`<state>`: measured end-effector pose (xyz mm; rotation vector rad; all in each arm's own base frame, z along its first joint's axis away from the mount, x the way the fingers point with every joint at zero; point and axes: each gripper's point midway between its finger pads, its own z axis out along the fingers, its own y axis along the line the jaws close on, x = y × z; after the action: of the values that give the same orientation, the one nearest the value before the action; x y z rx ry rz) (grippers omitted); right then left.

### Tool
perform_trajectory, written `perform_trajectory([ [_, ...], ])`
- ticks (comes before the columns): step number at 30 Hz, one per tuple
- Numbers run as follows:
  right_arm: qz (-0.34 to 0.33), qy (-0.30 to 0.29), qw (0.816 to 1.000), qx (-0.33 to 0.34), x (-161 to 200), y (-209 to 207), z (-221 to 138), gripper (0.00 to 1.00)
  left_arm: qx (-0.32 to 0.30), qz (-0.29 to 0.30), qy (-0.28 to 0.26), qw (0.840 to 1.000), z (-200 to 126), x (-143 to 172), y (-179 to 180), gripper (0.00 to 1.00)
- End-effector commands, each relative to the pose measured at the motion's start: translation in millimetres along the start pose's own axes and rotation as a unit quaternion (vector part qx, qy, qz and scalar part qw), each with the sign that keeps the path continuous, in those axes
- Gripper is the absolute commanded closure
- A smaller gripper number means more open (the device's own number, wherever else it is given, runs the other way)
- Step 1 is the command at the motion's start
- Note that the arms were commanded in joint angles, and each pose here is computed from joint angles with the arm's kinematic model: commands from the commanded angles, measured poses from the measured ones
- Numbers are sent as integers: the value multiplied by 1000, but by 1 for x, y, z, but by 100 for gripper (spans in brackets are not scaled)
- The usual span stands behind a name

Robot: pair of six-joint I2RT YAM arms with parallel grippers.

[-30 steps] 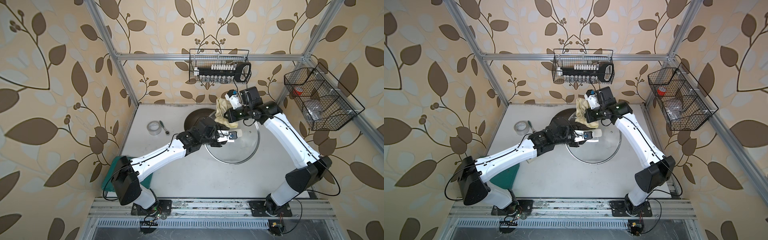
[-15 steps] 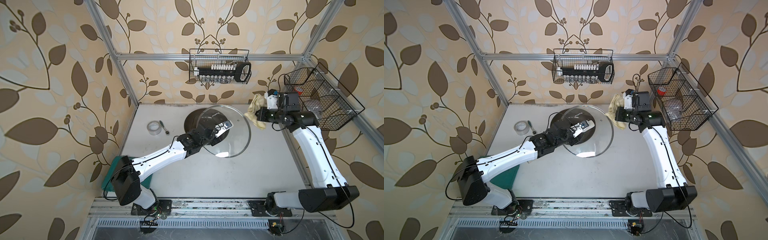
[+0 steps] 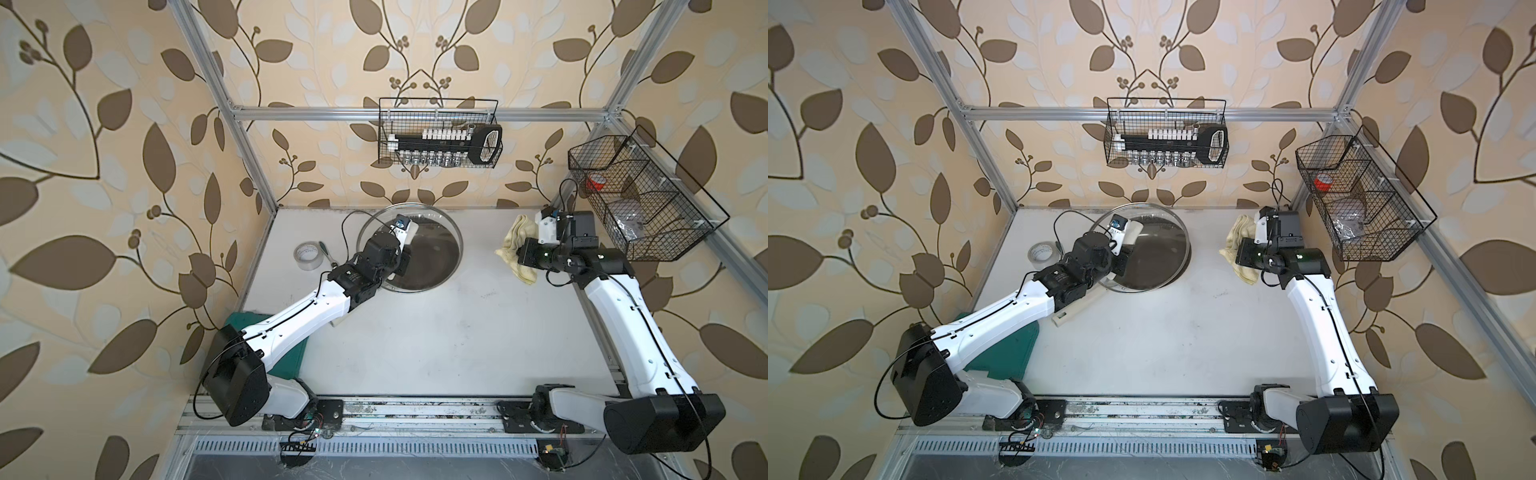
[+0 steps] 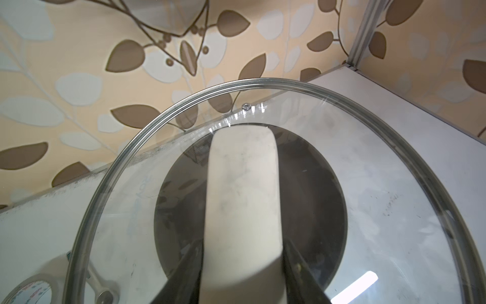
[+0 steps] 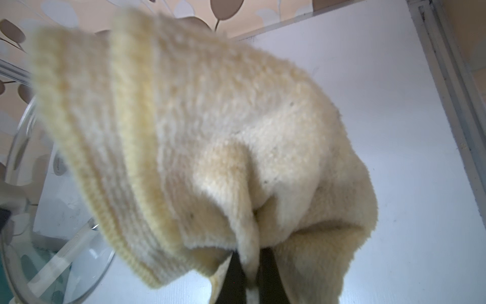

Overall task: Wipe the pot lid with a cloth
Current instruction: Place the cleaning item at the center of the board.

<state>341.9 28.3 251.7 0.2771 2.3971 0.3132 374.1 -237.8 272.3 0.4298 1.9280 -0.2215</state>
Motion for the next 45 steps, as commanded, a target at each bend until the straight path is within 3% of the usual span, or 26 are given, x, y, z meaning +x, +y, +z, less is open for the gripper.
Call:
perform_trajectory([
  [1,24,26,999,-1,18,-7,31,100,6,-88,-237,967,-74,-134,18,100],
  [7,70,104,992,29,60,-29,91,100,7,-77,-246,966,-84,-140,21,100],
  [14,98,204,970,92,115,-62,144,100,27,-48,-242,969,-89,-139,13,100],
  [17,96,221,965,103,125,-68,155,82,33,-43,-236,970,-91,-138,11,100],
  [20,91,214,967,102,121,-68,153,46,36,-40,-233,971,-89,-136,10,100],
  [22,83,201,971,95,114,-65,146,28,42,-36,-227,972,-86,-133,7,100],
  [24,76,184,976,93,105,-62,136,16,41,-37,-222,974,-81,-131,7,100],
  [27,61,161,981,90,92,-58,119,5,43,-39,-212,976,-72,-127,7,100],
  [40,26,92,995,36,57,-27,46,4,27,-30,-187,982,-12,-104,4,100],
  [43,39,125,990,49,73,-34,48,4,28,-29,-186,982,-2,-102,3,100],
  [45,55,195,977,66,99,-42,55,5,32,-27,-186,982,2,-103,2,100],
])
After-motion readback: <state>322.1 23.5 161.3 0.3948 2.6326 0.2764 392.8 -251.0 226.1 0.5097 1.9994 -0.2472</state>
